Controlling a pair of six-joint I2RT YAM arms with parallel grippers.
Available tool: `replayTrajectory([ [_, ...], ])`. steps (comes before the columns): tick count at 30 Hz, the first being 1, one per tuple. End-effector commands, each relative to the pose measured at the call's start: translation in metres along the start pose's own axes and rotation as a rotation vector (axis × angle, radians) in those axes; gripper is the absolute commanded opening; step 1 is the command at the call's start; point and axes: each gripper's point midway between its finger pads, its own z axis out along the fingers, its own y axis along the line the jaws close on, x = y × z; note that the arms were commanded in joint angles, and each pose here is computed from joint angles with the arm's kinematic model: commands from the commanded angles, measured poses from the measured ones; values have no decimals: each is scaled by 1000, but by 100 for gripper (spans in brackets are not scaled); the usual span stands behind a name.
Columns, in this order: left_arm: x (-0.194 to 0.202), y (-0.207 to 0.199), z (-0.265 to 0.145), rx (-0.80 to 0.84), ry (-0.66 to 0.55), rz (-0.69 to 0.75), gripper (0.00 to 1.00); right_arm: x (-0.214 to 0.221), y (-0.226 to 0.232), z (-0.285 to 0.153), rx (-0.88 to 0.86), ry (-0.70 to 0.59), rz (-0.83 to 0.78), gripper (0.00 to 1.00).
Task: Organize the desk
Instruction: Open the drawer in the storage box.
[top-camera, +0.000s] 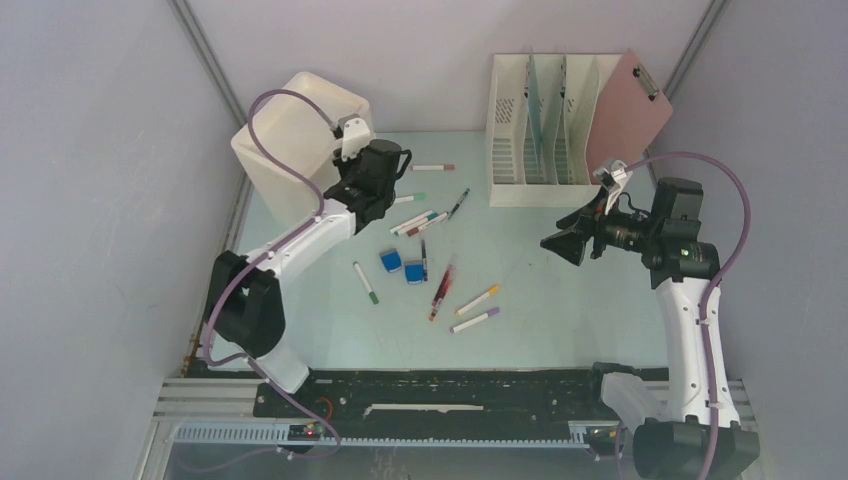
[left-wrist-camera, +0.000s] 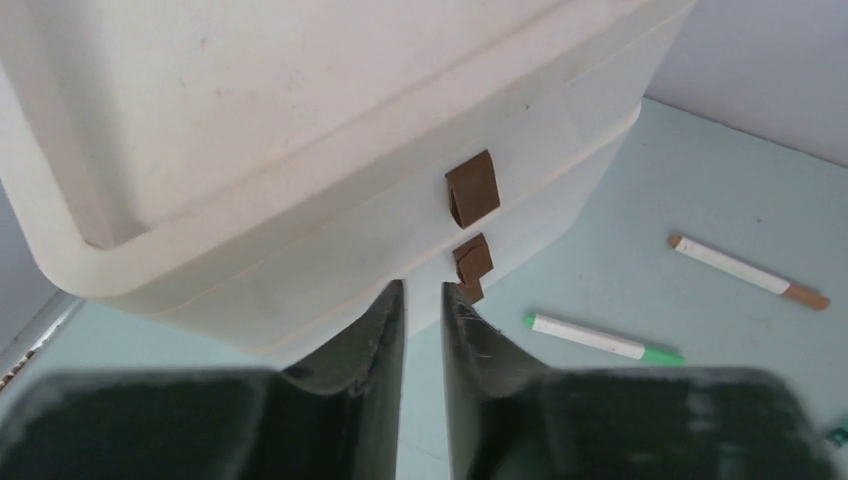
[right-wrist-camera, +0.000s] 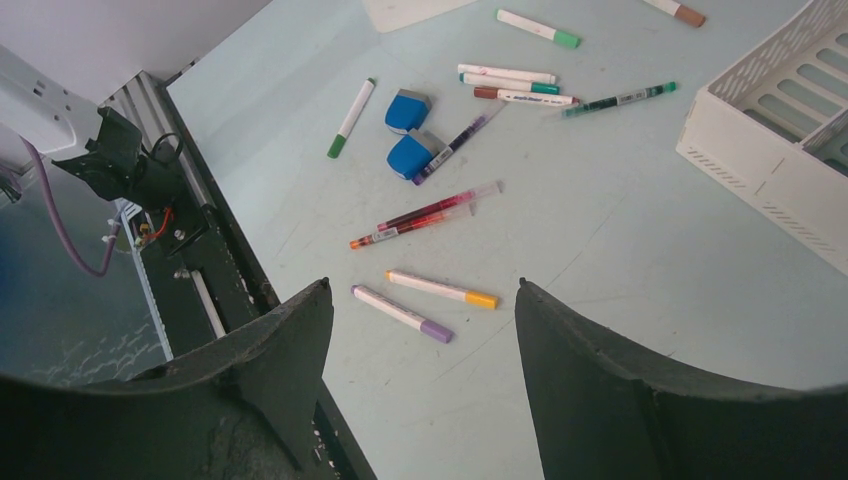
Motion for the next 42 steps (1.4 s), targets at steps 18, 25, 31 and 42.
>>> replayTrajectory([
  [18, -22, -28, 43, -134, 22, -97, 56, -5, 5, -1, -5, -15, -58, 75],
  [25, -16, -23, 54, -248, 2, -91, 61, -5, 6, -1, -5, -17, -62, 75],
  [31, -14, -21, 65, -303, -22, -72, 61, -6, 7, -1, -4, -19, -65, 75],
  [42, -23, -15, 74, -415, -82, 57, 55, -6, 7, -1, -7, -18, -64, 75],
])
